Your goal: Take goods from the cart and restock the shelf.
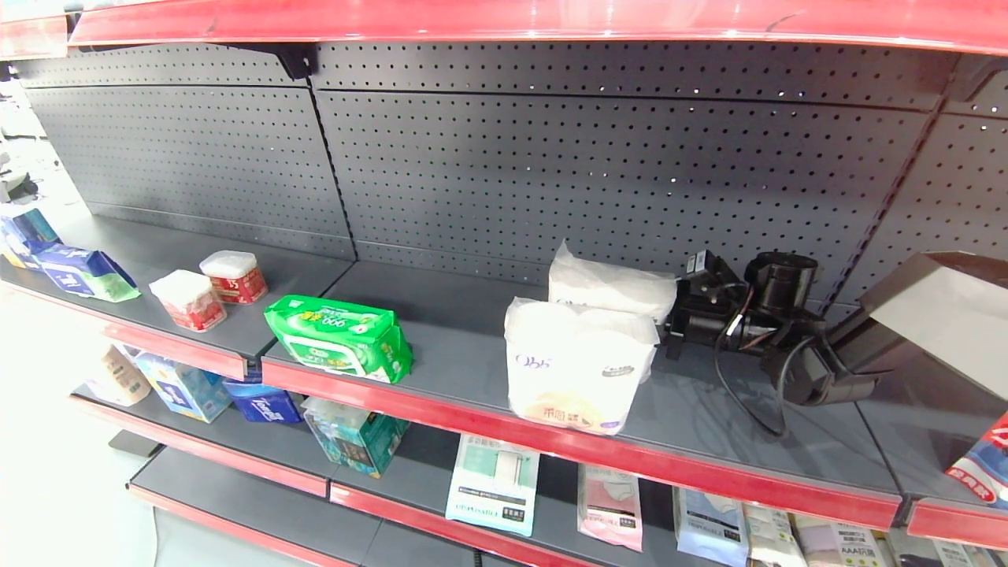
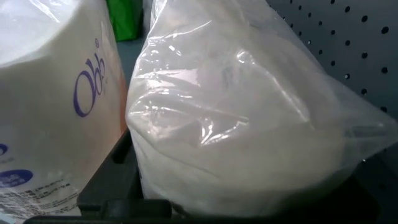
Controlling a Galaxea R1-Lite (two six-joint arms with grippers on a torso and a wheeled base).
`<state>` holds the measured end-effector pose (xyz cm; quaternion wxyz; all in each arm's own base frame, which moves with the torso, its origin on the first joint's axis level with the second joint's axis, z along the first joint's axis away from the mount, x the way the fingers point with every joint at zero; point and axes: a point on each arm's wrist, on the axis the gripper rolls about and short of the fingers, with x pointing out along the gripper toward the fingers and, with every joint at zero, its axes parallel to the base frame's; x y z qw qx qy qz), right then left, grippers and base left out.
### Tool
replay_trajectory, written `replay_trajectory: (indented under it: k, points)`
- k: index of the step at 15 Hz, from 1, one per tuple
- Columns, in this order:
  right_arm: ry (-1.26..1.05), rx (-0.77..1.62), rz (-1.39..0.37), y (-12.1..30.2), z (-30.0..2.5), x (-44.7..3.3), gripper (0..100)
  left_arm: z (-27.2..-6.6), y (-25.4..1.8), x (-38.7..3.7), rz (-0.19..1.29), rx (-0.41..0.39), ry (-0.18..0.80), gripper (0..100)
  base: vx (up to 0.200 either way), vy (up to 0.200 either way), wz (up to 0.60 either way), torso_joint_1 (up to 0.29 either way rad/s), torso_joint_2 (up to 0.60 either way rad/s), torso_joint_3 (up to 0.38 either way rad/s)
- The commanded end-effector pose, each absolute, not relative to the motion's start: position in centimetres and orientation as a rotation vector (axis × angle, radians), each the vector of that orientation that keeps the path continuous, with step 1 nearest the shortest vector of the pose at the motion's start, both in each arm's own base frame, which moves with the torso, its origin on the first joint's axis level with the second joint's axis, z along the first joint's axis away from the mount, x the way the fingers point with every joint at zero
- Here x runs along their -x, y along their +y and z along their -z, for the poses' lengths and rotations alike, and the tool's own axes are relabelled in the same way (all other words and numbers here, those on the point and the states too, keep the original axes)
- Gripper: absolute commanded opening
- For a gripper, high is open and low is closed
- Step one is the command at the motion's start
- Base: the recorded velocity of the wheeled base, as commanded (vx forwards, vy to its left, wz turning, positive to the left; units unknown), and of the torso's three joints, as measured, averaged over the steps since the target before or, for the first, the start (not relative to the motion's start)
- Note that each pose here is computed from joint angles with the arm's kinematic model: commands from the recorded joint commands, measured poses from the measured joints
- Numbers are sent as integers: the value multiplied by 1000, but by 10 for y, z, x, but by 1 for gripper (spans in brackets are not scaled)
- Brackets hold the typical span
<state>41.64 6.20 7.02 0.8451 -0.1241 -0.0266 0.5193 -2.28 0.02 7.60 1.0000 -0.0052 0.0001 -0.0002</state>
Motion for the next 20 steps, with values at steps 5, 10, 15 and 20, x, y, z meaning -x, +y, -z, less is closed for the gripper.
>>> replay_trajectory:
  k: [5, 10, 15, 20]
  points:
    - [-54, 255, -1100, 63, -71, -416, 100, -76, 0, 23, 0, 11, 0, 100, 0, 0, 0, 0, 0, 0]
    - [-58, 258, -1077, 51, -85, -408, 100, -76, 0, 23, 0, 11, 0, 100, 0, 0, 0, 0, 0, 0]
    - [-35, 252, -1031, 32, -100, -388, 100, -76, 0, 23, 0, 11, 0, 100, 0, 0, 0, 0, 0, 0]
    - [17, 229, -968, 7, -107, -352, 100, -76, 0, 23, 0, 11, 0, 100, 0, 0, 0, 0, 0, 0]
